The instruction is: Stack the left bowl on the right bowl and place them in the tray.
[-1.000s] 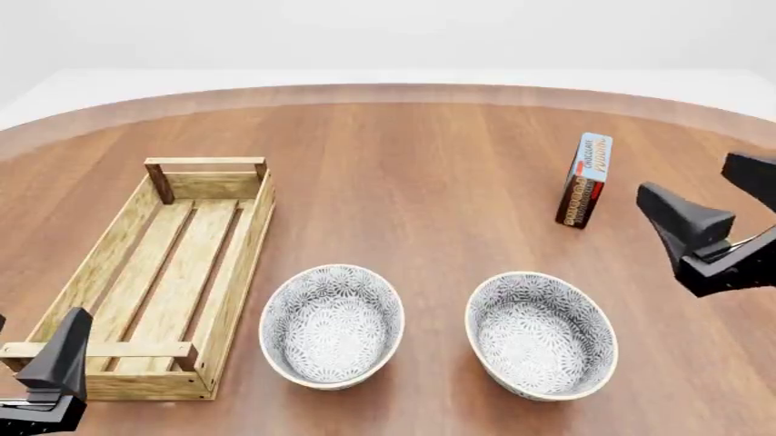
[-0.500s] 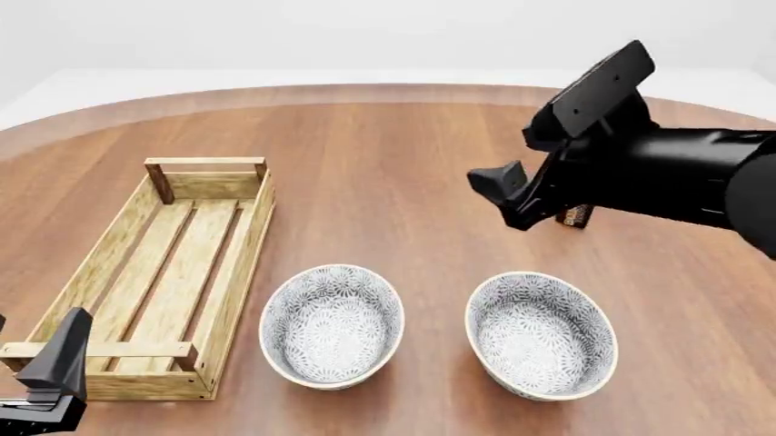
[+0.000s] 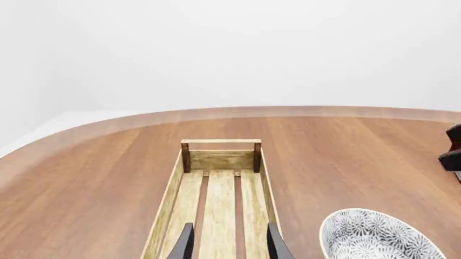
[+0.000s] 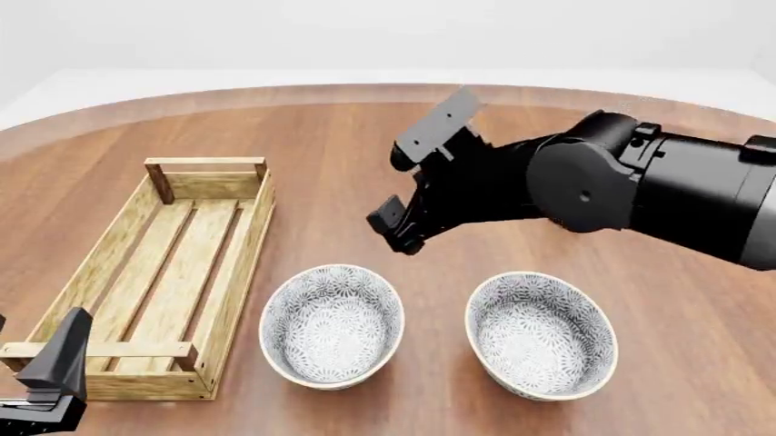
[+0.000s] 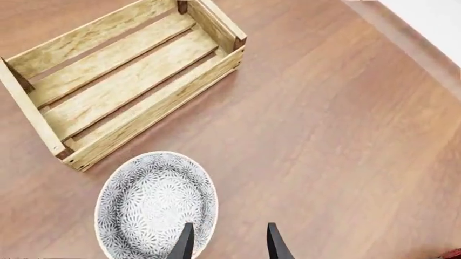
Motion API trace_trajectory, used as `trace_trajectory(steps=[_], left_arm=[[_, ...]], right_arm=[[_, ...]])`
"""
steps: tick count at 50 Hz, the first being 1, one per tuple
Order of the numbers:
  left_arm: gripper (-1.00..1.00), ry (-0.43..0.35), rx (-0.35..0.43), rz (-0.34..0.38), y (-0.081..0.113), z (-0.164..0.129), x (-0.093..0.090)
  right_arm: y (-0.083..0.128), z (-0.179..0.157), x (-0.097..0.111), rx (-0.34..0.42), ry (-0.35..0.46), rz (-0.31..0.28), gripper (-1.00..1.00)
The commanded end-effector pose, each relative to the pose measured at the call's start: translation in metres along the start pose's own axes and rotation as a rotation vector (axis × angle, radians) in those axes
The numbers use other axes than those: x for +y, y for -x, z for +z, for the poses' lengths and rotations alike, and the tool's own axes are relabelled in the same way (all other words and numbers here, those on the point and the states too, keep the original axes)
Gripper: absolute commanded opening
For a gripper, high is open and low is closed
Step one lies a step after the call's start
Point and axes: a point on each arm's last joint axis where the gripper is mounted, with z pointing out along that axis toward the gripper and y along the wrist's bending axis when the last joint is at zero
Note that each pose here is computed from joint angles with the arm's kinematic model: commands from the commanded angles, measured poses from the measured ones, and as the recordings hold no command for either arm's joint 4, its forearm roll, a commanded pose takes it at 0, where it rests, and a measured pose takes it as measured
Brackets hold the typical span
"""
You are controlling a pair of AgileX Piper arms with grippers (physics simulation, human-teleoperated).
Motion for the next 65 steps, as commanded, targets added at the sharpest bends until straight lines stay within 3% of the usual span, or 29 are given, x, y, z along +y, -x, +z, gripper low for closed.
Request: trace_trajectory(steps=[1, 15, 31, 65], left_arm=[[1.0, 0.0, 0.0, 0.0, 0.0, 0.0, 0.0], [1.0, 0.0, 0.0, 0.0, 0.0, 0.0, 0.0], [1.0, 0.0, 0.0, 0.0, 0.0, 0.0, 0.0], [1.0, 0.0, 0.0, 0.0, 0.0, 0.0, 0.0]], right_arm=[[-0.008, 0.038, 0.012, 0.071, 0.037, -0.012, 1.0], [-0.018, 0.059, 0.016, 0.089, 0.041, 0.018, 1.0], [-0.044, 0.084, 0.027, 0.124, 0.055, 0.055, 1.0], [-0.075, 0.098, 0.03, 0.137, 0.047, 0.128, 1.0]])
